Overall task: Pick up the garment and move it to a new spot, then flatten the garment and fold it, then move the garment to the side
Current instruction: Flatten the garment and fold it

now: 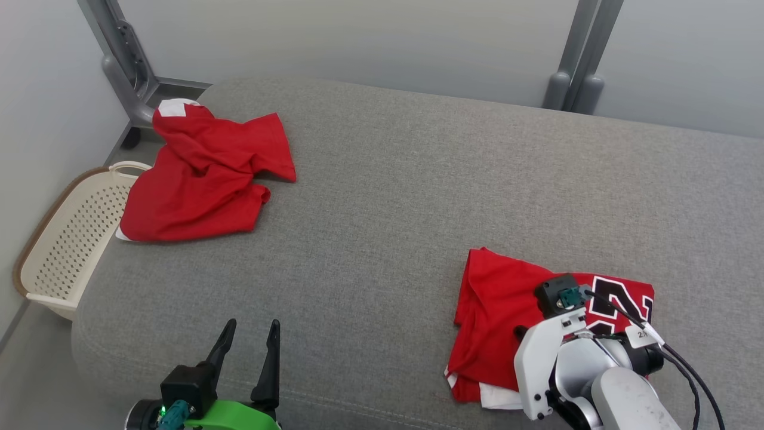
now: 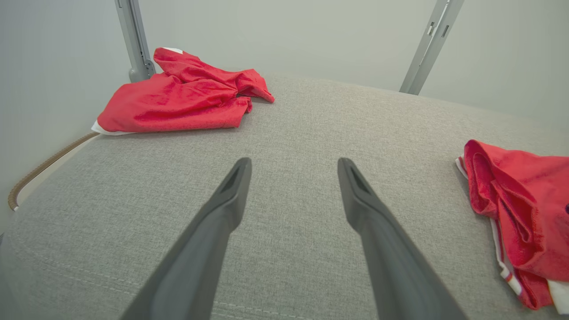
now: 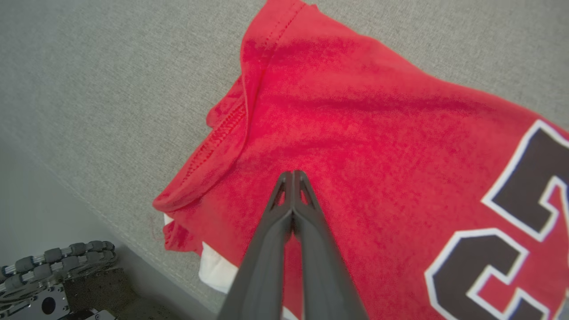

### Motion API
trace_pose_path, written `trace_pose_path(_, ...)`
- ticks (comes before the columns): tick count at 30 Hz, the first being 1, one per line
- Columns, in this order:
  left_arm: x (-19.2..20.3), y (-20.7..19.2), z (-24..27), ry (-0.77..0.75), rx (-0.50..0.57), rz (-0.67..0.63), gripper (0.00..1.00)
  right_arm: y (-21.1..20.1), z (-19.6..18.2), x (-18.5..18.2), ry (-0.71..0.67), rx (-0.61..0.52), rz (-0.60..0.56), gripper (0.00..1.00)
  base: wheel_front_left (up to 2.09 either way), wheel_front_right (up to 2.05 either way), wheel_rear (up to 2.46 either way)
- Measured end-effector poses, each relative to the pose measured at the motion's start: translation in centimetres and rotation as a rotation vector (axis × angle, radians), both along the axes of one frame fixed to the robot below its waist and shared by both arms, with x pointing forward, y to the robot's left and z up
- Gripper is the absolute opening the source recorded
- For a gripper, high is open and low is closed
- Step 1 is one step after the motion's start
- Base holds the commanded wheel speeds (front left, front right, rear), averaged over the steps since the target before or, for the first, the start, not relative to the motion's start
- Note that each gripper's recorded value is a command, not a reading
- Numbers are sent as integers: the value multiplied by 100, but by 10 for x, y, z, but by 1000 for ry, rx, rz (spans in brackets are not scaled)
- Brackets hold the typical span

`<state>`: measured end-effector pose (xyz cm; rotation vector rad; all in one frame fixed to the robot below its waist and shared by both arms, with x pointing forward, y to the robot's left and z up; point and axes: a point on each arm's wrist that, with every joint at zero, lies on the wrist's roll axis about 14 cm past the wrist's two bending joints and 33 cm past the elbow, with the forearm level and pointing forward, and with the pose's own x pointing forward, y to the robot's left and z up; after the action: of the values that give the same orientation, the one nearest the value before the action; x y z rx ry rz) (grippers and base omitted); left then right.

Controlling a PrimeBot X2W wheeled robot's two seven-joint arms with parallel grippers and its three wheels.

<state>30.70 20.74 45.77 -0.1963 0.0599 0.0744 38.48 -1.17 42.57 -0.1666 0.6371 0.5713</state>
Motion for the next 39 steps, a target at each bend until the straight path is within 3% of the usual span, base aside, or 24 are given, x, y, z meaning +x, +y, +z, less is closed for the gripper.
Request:
trace_pose_path(17, -7, 6, -8, 28, -4, 26, 100, 23, -25, -8, 30, 0, 80, 0, 0, 0, 0)
trace_pose_path(31, -18, 15, -10, 37, -9, 68, 100, 82, -27, -30, 65, 54, 268, 0, 0, 0, 0)
trace_pose_path(39, -17, 18, -8, 28, -9, 77, 100, 104, 11, -18, -11, 147, 296, 0, 0, 0, 0)
